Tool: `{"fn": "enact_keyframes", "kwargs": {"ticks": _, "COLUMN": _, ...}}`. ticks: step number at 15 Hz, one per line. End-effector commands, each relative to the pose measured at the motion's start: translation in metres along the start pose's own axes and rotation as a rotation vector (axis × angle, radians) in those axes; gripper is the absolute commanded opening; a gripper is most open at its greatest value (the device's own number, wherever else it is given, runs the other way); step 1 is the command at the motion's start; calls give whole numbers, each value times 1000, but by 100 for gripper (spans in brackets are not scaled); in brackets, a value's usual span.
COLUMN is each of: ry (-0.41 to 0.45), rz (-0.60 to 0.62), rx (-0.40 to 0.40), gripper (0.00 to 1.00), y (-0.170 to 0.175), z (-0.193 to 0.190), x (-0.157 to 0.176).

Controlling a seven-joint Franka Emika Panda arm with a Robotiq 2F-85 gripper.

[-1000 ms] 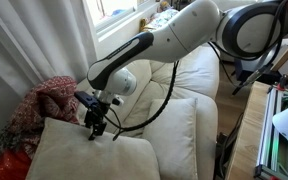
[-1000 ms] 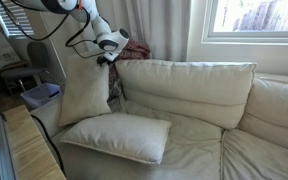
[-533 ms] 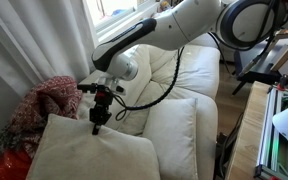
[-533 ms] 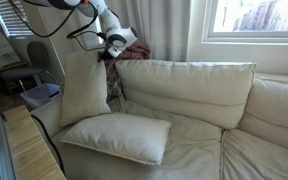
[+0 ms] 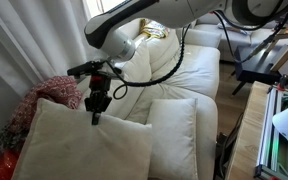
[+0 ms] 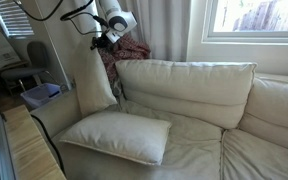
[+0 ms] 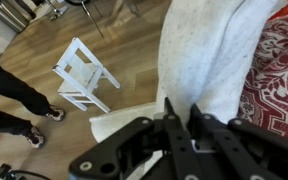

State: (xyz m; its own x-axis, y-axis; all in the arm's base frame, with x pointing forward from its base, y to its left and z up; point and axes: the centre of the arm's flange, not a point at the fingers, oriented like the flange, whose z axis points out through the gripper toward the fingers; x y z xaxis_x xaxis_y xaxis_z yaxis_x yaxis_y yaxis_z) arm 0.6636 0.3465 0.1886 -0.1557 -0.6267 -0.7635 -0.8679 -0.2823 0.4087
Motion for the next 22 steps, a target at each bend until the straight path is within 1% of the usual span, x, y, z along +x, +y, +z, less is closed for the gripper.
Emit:
{"fn": "enact_keyframes", "kwargs": {"ticks": 1, "ry": 104, "rz": -13, "rx": -63, "gripper": 3, "y": 59, "z": -30, "x": -46}}
{"fn": "enact_keyframes", "kwargs": {"ticks": 4, "ry": 217, "rz": -16, "rx": -78, "gripper": 3, "y": 92, "z": -55, "x": -71}}
{"fn": "enact_keyframes", "kwargs": {"ticks": 8, "ry": 323, "rz": 20, "rx": -148, "gripper": 3, "y": 141, "z": -85, "x": -93}}
{"fn": "enact_keyframes", "kwargs": {"ticks": 12, "ry": 424, "rz": 141, "rx": -163, "gripper": 3, "y": 183, "z": -109, "x": -105}}
{"fn": "enact_keyframes", "kwargs": {"ticks": 15, "ry": 516, "rz": 266, "rx": -220, "gripper": 3, "y": 198, "z": -113, "x": -96}}
{"fn": "enact_keyframes", "kwargs": {"ticks": 18, "ry": 614, "rz": 365, "rx": -283, "gripper": 3, "y": 204, "z": -112, "x": -72}}
{"fn": "enact_keyframes", "kwargs": {"ticks": 20, "ry": 676, "rz": 398, "rx": -331, "gripper": 3, "y": 202, "z": -108, "x": -56}}
{"fn": "enact_keyframes", "kwargs": {"ticks": 21, "ry": 700, "rz": 403, "rx": -343, "gripper": 3, "y": 200, "z": -106, "x": -48}}
{"fn": "enact_keyframes", "kwargs": {"ticks": 22, "ry": 735, "rz": 393, "rx": -330, "gripper": 3, "y": 194, "z": -103, "x": -40}}
